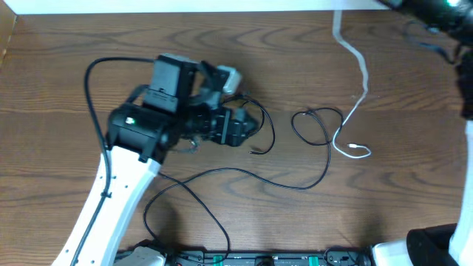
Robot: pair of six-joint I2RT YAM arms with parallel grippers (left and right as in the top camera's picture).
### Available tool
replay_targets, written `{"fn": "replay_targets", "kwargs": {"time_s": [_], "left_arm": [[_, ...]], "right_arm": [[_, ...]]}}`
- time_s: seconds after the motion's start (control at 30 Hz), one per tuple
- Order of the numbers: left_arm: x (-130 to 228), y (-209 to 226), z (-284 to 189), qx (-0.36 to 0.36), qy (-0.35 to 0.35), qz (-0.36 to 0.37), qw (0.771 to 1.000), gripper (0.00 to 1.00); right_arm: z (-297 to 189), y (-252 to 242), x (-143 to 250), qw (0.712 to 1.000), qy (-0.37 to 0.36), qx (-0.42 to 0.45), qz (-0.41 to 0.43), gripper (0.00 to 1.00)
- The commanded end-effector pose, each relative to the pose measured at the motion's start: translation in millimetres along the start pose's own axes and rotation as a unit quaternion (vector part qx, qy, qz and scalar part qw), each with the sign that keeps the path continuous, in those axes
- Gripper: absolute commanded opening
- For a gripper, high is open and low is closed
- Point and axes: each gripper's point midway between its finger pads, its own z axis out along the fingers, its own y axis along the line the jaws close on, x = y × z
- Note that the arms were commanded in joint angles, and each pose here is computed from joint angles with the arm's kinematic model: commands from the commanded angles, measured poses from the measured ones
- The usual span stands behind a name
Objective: Untangle cables
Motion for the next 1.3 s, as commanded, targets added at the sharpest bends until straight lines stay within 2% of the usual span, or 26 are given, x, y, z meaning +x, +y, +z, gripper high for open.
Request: {"fn": "replay_targets", "kwargs": {"time_s": [0.0,0.23,0.53,0.73,0.97,1.27], "left_arm": [[-10,-22,8,0.028,-0.017,0.020,0.999,0.79],[-46,-60,11,0.071,-0.092,0.074,0.990,0.79],[-92,-112,-4,0.136,-0.199,0.116,0.964,0.79],[-111,-139,-8,0.145,-0.256,0.150,0.944,0.79],[-135,-138,-7,0.111,-0.312,0.109,0.937,0.78],[-159,-137,-4,0.114,-0.358,0.094,0.922,0.63]], "right_arm": [[7,36,11,0.998,0.015,-0.053,0.041,0.01],[15,85,8,0.990,-0.010,-0.128,0.063,0.02],[10,98,-12,0.981,-0.049,-0.152,0.114,0.02],[10,96,-16,0.975,-0.053,-0.151,0.154,0.01],[11,98,-13,0.974,-0.047,-0.154,0.162,0.02],[11,100,-9,0.972,-0.032,-0.159,0.167,0.02]]}}
